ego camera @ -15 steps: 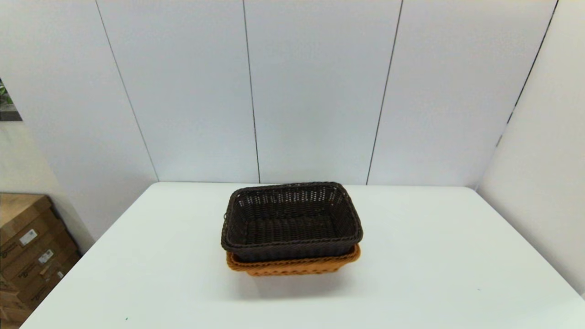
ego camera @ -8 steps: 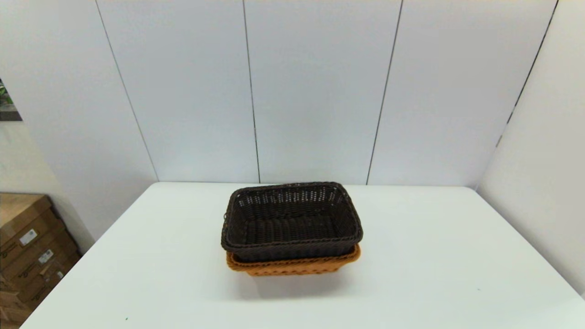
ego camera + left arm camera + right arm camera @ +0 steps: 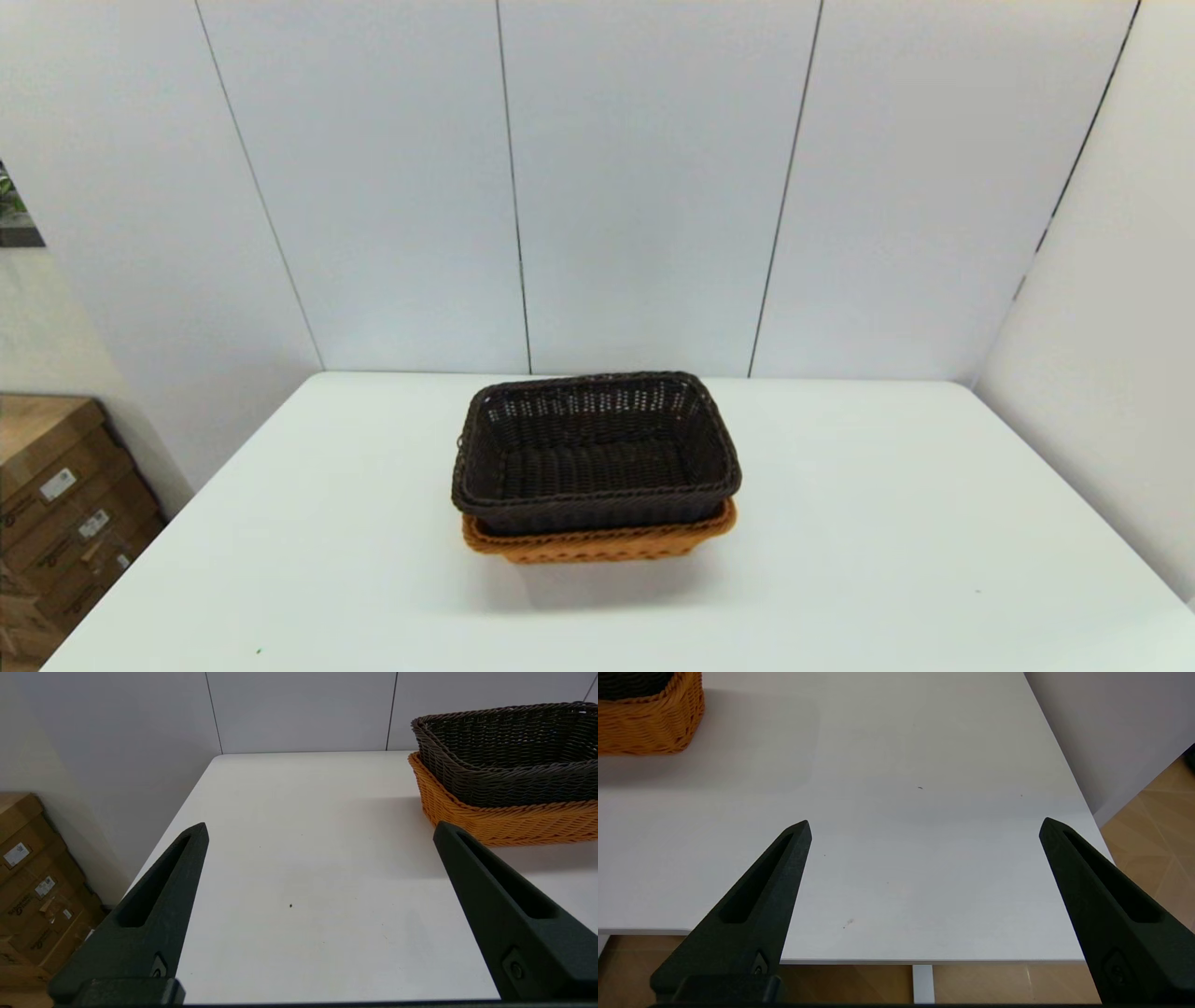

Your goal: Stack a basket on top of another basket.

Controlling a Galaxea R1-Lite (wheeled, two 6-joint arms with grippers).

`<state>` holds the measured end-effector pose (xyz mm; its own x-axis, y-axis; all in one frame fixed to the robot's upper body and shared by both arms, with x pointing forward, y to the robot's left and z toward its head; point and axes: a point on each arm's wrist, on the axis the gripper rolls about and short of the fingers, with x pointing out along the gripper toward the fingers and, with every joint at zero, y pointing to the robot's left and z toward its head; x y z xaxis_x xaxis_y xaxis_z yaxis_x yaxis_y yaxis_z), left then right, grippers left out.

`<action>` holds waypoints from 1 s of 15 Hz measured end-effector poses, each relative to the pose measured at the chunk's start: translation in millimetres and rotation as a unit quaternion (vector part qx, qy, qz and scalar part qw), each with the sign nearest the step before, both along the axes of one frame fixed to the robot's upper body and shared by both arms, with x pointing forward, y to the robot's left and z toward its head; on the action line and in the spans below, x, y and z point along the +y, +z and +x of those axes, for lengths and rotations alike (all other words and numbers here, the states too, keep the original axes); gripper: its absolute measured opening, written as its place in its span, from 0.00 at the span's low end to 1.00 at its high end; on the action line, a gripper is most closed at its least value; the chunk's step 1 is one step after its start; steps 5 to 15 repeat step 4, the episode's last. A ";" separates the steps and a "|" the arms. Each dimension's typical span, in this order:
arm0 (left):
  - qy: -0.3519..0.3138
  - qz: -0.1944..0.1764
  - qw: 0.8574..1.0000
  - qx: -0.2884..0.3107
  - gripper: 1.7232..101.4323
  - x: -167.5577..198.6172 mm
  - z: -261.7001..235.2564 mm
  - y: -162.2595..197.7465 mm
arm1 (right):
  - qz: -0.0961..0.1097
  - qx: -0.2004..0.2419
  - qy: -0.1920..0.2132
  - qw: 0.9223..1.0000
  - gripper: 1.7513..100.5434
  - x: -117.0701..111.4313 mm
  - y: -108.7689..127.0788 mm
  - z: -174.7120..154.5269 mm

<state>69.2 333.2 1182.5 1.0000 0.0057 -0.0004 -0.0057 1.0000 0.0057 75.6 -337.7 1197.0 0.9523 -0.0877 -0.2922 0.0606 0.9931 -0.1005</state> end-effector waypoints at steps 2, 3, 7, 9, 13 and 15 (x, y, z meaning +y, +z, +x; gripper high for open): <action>0.000 0.000 1.000 0.000 0.96 0.0 0.0 0.0 | 0.000 0.000 0.000 1.000 0.96 0.0 0.0 0.0; 0.000 0.000 1.000 0.000 0.96 0.0 0.0 0.0 | 0.000 0.003 0.001 1.000 0.96 0.0 -1.3 0.1; 0.000 0.000 1.000 0.000 0.96 0.0 0.0 0.0 | 0.000 0.001 0.000 1.000 0.96 0.0 -0.6 0.1; 0.000 0.000 1.000 0.000 0.96 0.0 0.0 0.0 | 0.000 0.001 0.000 1.000 0.96 0.0 -0.6 0.1; 0.000 0.000 1.000 0.000 0.96 0.0 0.0 0.0 | 0.000 0.001 0.000 1.000 0.96 0.0 -0.6 0.1; 0.000 0.000 1.000 0.000 0.96 0.0 0.0 0.0 | 0.000 0.001 0.000 1.000 0.96 0.0 -0.6 0.1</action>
